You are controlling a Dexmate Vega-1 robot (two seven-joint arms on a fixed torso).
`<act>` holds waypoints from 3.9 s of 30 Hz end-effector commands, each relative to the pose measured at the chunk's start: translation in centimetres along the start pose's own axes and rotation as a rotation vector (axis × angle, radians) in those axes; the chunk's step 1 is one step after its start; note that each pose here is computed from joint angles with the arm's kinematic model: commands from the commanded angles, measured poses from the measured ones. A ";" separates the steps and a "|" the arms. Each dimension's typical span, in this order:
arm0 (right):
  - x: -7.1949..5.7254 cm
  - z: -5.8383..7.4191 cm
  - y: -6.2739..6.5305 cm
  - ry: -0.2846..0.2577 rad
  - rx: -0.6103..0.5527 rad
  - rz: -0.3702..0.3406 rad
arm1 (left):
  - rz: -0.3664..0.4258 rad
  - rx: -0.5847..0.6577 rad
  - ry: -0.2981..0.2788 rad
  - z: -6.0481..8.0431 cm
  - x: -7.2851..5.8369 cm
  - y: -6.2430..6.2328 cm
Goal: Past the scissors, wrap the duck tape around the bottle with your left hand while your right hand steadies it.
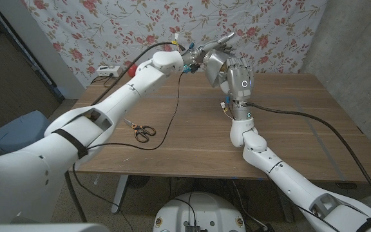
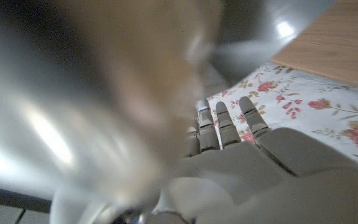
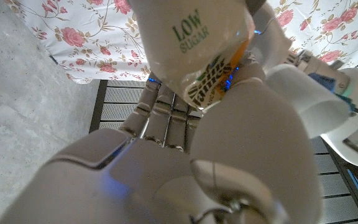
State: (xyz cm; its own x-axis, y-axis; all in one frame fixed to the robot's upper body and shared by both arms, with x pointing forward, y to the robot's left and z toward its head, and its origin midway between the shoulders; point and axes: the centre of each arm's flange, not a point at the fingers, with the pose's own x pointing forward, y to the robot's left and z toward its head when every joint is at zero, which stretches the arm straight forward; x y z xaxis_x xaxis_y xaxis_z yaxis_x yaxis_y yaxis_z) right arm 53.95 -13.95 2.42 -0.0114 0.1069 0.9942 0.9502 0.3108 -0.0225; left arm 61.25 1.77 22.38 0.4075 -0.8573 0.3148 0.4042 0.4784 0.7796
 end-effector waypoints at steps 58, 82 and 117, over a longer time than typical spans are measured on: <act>3.2 -2.9 0.5 0.018 0.104 0.010 | -0.053 0.169 0.099 -8.1 -9.3 6.8; 4.1 -2.6 1.1 0.008 0.128 -0.012 | -0.193 0.156 0.223 -8.8 -6.5 5.0; 4.2 -2.3 2.0 0.028 0.131 0.003 | -0.193 -0.072 0.104 -8.0 -2.8 1.1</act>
State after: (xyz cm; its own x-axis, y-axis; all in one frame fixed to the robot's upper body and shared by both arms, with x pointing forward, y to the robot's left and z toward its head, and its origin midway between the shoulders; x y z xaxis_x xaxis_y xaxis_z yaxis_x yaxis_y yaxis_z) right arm 56.41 -15.09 6.98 0.0004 0.0899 0.9960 0.9034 0.4270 -0.0389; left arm 67.41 7.25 18.90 0.4421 -0.8934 0.0794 0.4879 0.3139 0.8145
